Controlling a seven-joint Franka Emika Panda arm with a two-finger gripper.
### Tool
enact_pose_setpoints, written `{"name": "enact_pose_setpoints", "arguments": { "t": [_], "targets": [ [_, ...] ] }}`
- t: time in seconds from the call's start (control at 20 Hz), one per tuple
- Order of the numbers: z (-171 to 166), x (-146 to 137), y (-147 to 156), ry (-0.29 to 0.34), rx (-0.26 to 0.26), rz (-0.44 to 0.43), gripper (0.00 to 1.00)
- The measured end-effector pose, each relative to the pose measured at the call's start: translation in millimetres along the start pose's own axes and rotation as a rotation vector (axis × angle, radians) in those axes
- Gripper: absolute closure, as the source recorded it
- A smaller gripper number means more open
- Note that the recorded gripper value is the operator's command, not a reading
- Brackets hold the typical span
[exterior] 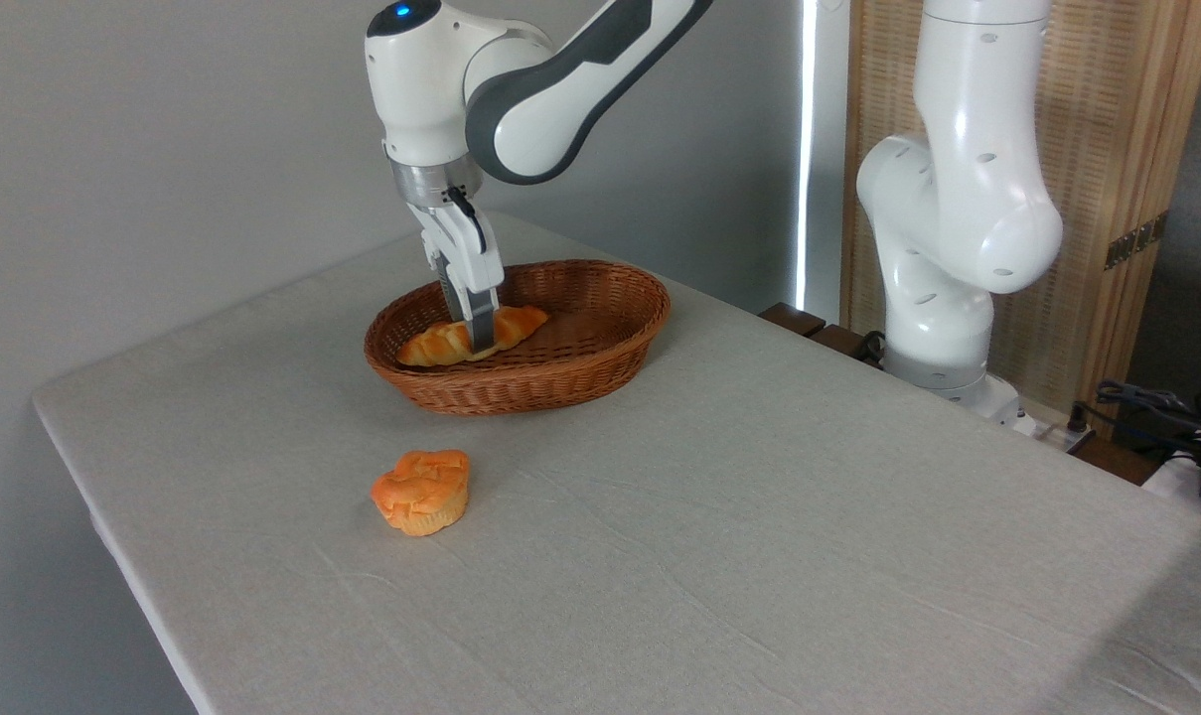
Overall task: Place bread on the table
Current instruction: 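Lift the braided roll up out of the basket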
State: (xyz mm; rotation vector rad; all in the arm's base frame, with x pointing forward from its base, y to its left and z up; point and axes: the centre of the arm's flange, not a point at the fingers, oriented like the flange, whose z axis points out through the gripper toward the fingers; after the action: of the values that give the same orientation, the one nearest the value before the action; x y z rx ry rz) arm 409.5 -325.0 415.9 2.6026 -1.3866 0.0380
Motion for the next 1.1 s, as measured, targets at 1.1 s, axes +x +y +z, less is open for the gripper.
{"name": "enact_pose_setpoints", "arguments": {
  "t": [1.1],
  "targets": [
    [-119, -15, -43, -0.071, -0.084, 0.027, 0.65]
  ]
}}
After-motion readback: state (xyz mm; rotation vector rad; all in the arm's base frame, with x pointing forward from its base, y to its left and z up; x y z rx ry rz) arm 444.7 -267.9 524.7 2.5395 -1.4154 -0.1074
